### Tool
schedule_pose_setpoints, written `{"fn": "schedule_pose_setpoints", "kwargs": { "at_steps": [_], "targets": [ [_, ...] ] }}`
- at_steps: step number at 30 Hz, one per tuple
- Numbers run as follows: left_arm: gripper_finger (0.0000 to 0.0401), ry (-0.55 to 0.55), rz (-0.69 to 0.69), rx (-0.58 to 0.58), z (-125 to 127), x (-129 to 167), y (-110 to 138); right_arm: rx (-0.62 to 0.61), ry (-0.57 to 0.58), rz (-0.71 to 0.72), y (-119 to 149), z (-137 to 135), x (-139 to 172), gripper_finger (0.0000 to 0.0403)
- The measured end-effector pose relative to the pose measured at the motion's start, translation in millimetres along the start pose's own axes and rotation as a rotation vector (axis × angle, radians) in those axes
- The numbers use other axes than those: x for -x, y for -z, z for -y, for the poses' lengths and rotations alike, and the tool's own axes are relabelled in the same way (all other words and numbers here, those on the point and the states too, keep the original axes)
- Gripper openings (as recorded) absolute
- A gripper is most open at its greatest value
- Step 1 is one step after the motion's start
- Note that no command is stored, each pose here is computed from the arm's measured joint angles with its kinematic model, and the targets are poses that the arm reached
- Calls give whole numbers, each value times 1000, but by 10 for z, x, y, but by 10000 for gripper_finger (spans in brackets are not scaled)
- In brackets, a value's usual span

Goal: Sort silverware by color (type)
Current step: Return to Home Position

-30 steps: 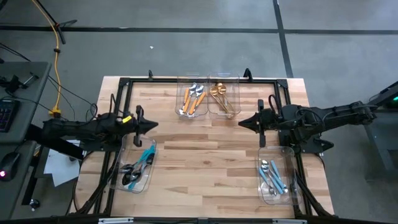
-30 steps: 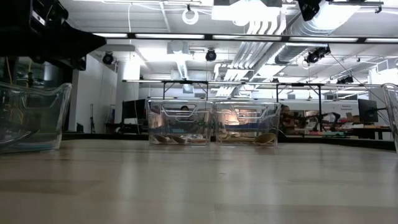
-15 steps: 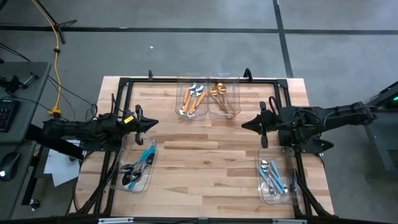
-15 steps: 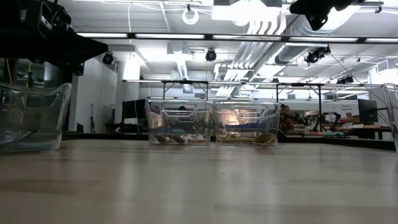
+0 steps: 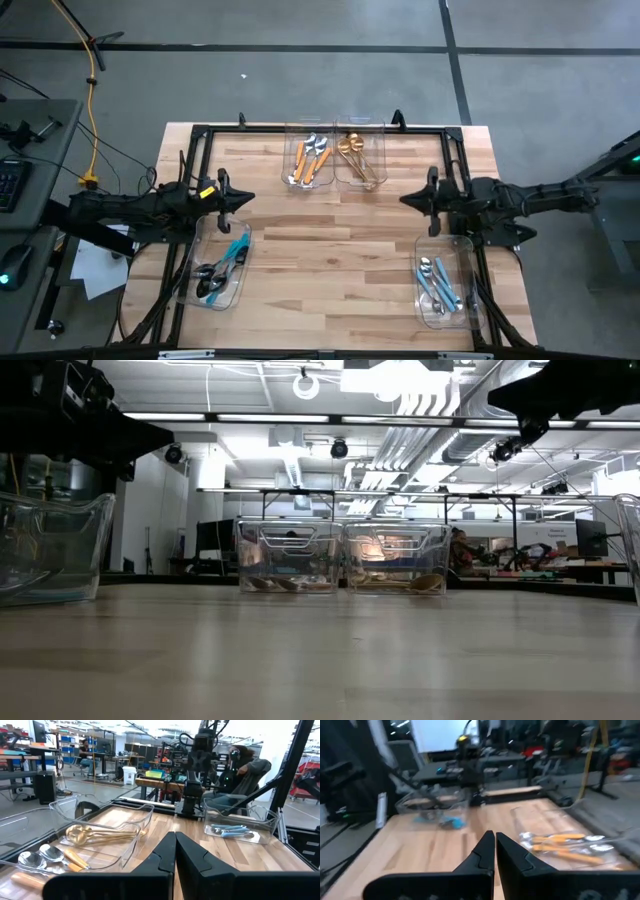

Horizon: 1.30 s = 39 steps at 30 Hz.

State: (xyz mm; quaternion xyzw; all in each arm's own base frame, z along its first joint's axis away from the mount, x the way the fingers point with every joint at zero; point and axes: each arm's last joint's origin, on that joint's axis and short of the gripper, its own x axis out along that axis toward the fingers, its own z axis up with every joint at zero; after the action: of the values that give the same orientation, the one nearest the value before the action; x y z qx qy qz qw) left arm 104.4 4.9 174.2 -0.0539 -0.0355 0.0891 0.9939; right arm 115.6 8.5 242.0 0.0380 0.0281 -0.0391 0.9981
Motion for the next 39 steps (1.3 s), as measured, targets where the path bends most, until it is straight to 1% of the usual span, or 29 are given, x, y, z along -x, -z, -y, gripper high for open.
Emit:
{"fn": "schedule_pose_setpoints", "kwargs": {
  "at_steps": [4,7,10,13,18,20,26,28,32,39],
  "targets": [
    [1,0,0,0,0,0,0,3,40,55,13,96,78,0],
    [1,0,0,-1,0,0,-1,-16,4,59,92,140,88,0],
    [1,0,0,-1,0,0,-1,-27,-23,34,263,170,51,0],
    [1,0,0,-1,0,0,-1,-30,-20,10,481,190,8,0],
    [0,0,0,-1,0,0,-1,-33,-24,26,748,207,-26,0],
    [1,0,0,-1,0,0,-1,-28,-25,6,768,206,-26,0],
    [1,0,0,-1,0,0,-1,73,-57,19,759,176,-22,0],
    [2,0,0,-1,0,0,-1,88,-58,14,764,174,-22,0],
    [3,0,0,-1,0,0,-1,28,-49,-16,792,179,-22,0],
    [3,0,0,-1,0,0,-1,32,-47,-50,824,182,-21,0]
  ]
}}
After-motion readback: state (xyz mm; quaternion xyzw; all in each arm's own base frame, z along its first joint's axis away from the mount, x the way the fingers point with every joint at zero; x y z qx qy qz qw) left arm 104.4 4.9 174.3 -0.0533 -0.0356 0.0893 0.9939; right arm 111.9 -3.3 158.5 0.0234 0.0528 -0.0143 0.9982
